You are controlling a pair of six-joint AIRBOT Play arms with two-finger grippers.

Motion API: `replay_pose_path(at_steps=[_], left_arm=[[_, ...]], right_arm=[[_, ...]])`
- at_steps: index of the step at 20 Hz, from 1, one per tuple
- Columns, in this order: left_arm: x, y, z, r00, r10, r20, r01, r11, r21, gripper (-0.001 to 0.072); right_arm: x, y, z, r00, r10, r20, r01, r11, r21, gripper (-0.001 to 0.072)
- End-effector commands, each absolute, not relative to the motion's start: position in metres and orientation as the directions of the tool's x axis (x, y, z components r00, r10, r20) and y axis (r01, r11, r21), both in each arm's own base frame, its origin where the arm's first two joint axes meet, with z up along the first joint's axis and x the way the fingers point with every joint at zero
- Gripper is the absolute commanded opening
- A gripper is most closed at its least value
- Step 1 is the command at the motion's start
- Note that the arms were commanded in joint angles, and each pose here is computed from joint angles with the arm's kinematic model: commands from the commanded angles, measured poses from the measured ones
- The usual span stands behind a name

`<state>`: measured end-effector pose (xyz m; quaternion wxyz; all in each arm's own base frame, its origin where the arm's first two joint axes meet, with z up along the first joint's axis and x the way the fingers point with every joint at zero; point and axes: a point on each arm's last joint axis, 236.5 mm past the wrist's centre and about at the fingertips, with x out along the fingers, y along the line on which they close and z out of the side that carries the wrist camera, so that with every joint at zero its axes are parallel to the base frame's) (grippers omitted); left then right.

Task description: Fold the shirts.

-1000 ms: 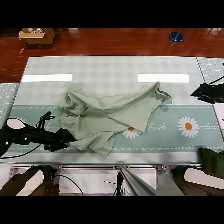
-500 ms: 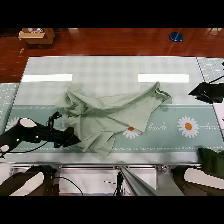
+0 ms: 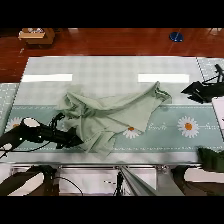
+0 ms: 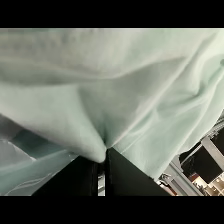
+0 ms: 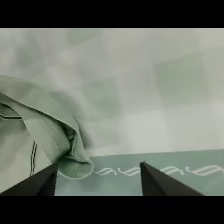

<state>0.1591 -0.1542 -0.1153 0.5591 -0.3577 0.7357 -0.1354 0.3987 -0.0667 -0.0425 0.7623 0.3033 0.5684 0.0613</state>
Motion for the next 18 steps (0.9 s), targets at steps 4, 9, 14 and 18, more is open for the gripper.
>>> replay_pose_path(at_steps=[4, 9, 14, 18], left_arm=[[0.160, -0.153, -0.117, -0.117, -0.671, -0.732, -0.372, 0.713, -0.594, 0.0038], [0.160, -0.153, -0.117, -0.117, -0.671, -0.732, -0.373, 0.713, -0.594, 0.0039], [0.160, -0.153, -0.117, -0.116, -0.671, -0.732, -0.372, 0.713, -0.594, 0.0038], [0.163, -0.152, -0.116, -0.111, -0.669, -0.735, -0.350, 0.718, -0.601, 0.0027]], right_arm=[[0.398, -0.013, -0.080, 0.220, 0.559, -0.799, 0.150, 0.790, 0.594, 0.0570], [0.400, 0.012, -0.089, 0.181, 0.567, -0.804, 0.087, 0.805, 0.587, 0.0569], [0.400, 0.006, -0.095, 0.176, 0.529, -0.830, 0.083, 0.832, 0.548, 0.0240], [0.398, 0.000, -0.095, 0.172, 0.504, -0.847, 0.084, 0.849, 0.522, 0.0030]])
